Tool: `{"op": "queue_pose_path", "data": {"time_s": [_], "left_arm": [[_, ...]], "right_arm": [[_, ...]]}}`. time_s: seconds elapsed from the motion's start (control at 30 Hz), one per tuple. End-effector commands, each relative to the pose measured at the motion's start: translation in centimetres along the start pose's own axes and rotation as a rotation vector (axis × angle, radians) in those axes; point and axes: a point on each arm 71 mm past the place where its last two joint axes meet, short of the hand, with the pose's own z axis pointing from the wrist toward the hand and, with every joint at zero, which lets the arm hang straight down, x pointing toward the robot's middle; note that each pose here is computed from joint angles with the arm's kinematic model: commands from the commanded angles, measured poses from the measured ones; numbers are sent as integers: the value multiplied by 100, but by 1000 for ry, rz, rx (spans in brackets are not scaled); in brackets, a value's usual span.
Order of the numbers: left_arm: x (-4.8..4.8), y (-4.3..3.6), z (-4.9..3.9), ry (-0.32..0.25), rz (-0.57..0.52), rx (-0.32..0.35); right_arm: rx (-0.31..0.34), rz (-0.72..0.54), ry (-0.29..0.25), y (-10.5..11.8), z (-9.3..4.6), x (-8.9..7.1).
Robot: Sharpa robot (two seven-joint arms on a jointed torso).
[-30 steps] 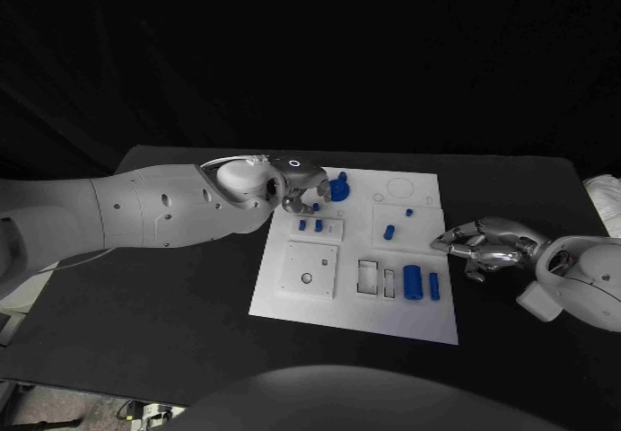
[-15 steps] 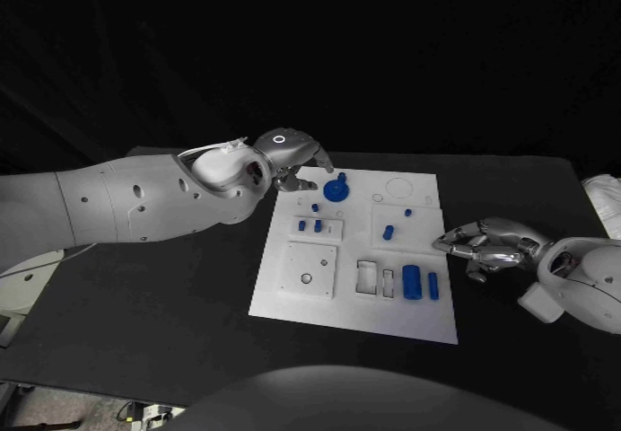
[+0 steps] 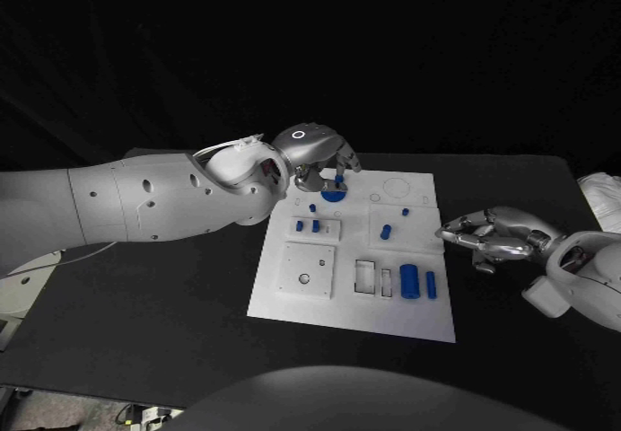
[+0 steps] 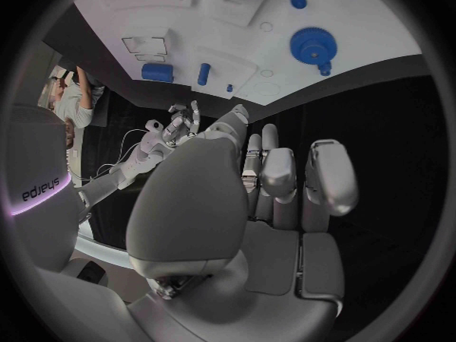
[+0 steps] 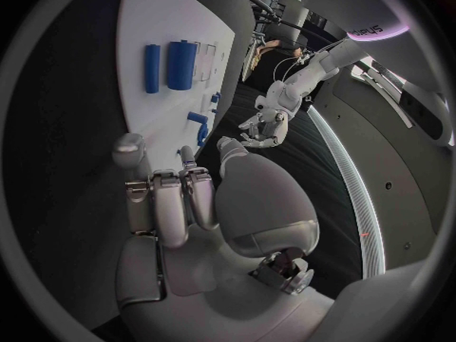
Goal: Assemble the parts on the task board
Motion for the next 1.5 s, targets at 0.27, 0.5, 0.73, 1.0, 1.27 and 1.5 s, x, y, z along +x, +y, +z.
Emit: {"op": "queue_pose_path", "data": {"time_s": [0.27, 0.5, 0.73, 1.0, 1.27, 1.5], "left_arm": [[261, -307, 243, 142, -52, 90], [442, -433, 356, 158, -74, 118], [432, -444, 396, 108, -96, 112], [316, -365, 197, 42, -127, 94], [55, -90, -205, -18, -323, -11], [-25, 100, -438, -41, -601, -84]], "right_arm": [[-114, -14, -65, 142, -23, -98], [-107, -12, -61, 101, -10, -97], [-125, -69, -126, 143, 72, -115], [-149, -301, -236, 260, 228, -147], [-167, -532, -264, 486, 311, -220], [-140, -793, -221, 698, 350, -274]]}}
